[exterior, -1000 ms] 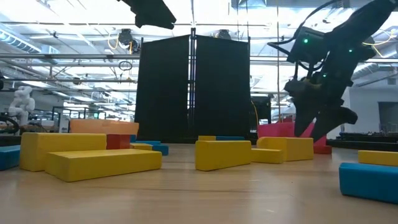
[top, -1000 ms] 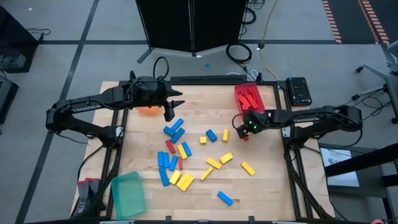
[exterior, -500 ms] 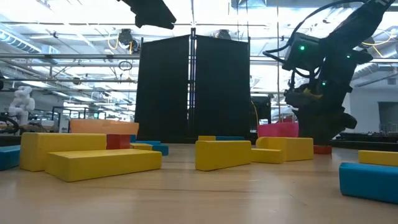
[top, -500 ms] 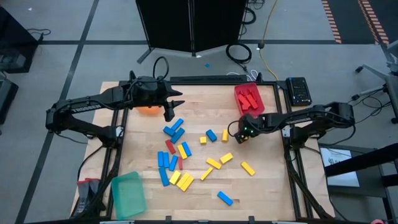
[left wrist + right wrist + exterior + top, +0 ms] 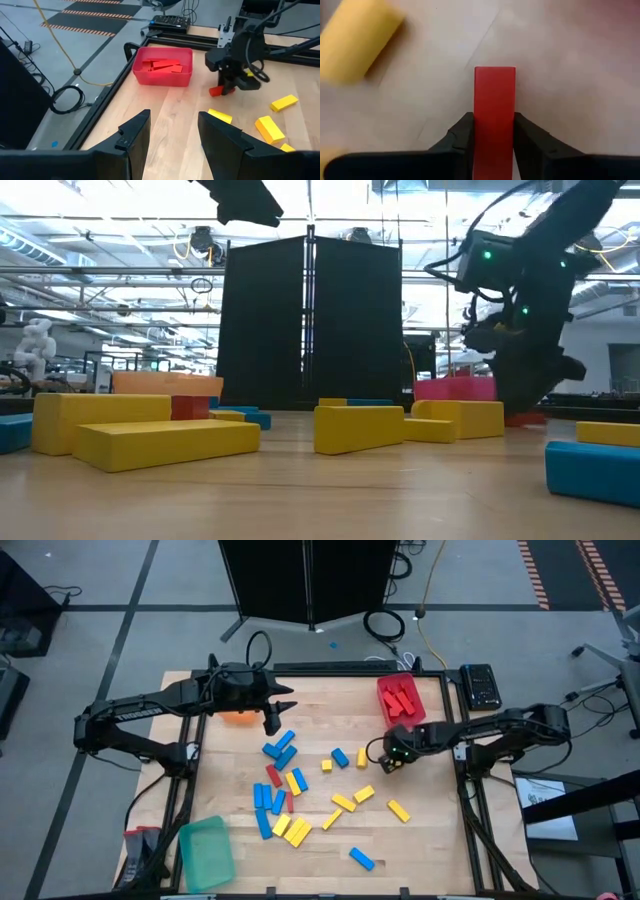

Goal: Sort blocks
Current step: Put the right red block into the red transparent bin

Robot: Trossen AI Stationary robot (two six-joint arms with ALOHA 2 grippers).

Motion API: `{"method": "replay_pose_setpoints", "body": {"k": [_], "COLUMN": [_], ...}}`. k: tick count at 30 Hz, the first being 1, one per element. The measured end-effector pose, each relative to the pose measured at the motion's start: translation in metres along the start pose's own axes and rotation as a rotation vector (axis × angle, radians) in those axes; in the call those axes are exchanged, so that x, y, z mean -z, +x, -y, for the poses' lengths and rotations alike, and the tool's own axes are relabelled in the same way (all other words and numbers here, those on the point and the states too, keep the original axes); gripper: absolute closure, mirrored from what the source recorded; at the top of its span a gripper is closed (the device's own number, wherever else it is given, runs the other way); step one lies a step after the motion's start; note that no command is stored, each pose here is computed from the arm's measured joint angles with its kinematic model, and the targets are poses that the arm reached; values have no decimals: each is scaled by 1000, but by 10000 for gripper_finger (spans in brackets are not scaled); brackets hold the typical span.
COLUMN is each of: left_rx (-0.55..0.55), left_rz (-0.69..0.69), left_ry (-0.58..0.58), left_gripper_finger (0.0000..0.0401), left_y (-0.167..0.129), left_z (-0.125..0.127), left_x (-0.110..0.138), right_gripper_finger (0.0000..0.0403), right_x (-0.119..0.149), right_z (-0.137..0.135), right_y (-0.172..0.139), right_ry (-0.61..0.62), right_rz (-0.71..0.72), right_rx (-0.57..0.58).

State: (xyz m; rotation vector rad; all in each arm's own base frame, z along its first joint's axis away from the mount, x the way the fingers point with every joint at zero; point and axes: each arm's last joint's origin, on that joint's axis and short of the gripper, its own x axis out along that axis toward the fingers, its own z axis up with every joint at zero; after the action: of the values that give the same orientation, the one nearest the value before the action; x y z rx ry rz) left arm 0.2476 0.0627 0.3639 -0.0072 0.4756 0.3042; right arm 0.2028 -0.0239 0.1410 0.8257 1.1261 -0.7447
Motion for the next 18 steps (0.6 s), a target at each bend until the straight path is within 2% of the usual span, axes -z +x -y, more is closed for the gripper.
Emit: {"method": "replay_pose_setpoints", "body": {"k": [6,8,10,14,18], "left_rx": [-4,-5,-8,-8,-7], "left_rz": [-4,-4,-4,-9,-24], "left_ry": [0,1,0,7,9], "left_gripper_finger": [228,228,228,228,228], "left_y": [0,0,0,0,0], "left_z": [0,-1,-1,-1,-1], "left_x": [0,0,0,1,2], "right_gripper_finger": [319,319,319,319,319], "right_x": [-27,-39,-49,-75,-102], "right_z": [-31,-42,-48,-43,-19], "right_y": [-43,-62,-81,-110,-121], "right_ry": [-88,-127,-157,-188,-149], "right_rz": [61,124,194,308,340], "right_rx": [-39,-51,-15,107,195]}}
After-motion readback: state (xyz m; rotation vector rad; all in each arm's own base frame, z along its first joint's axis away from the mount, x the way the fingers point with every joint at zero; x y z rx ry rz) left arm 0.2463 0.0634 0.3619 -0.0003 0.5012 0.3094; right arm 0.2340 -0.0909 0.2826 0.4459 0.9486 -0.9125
